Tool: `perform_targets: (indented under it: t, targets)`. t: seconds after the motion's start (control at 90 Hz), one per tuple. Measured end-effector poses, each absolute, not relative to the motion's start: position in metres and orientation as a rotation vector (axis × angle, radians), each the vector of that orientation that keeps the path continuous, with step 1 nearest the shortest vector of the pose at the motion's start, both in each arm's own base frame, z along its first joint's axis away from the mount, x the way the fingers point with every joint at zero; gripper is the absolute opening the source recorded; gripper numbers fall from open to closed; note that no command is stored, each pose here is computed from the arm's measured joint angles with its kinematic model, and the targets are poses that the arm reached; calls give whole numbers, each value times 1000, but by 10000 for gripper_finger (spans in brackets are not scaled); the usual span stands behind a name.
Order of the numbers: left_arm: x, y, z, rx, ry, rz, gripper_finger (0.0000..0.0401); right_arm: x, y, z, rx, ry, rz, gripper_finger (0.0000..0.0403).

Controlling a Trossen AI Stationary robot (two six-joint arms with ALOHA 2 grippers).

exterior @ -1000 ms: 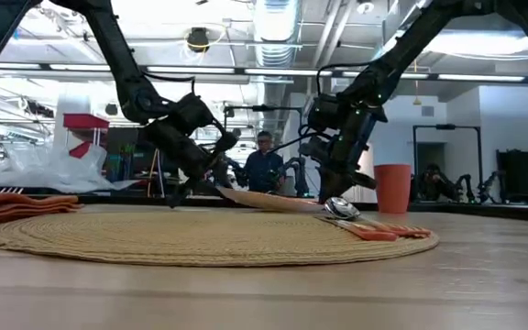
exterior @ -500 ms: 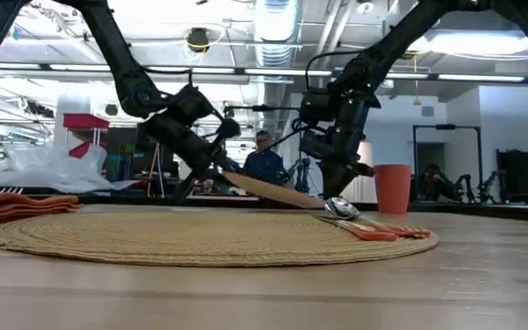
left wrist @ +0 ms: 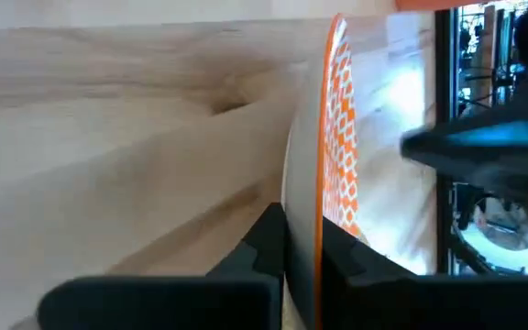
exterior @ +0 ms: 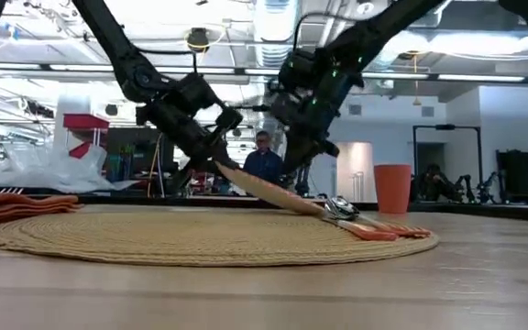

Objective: Set table place
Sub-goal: Put the orange plate on top of the brown placemat to the left of the orange table knife

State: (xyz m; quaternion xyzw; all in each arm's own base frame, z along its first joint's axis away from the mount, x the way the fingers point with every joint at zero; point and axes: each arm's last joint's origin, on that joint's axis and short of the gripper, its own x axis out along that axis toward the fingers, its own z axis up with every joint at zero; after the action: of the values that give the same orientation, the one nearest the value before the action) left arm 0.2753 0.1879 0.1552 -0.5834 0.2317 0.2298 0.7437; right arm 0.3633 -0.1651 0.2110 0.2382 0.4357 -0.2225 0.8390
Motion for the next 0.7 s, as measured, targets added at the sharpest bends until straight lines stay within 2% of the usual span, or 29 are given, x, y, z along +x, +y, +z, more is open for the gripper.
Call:
perform_targets:
  t: [0.211, 0.433, 0.589, 0.7]
  targets:
    - [260, 195, 201, -1238, 322, 486, 0, 328, -175, 256, 388, 909, -641, 0]
    - [229, 160, 235, -1212, 376, 530, 0, 278, -170, 278, 371, 971, -734, 0]
    - [195, 112, 225, -1237, 423, 608, 0, 249, -147, 275, 382, 988, -733, 0]
    - [179, 77, 209, -1353, 400, 574, 0, 233, -129, 271, 387, 984, -720, 0]
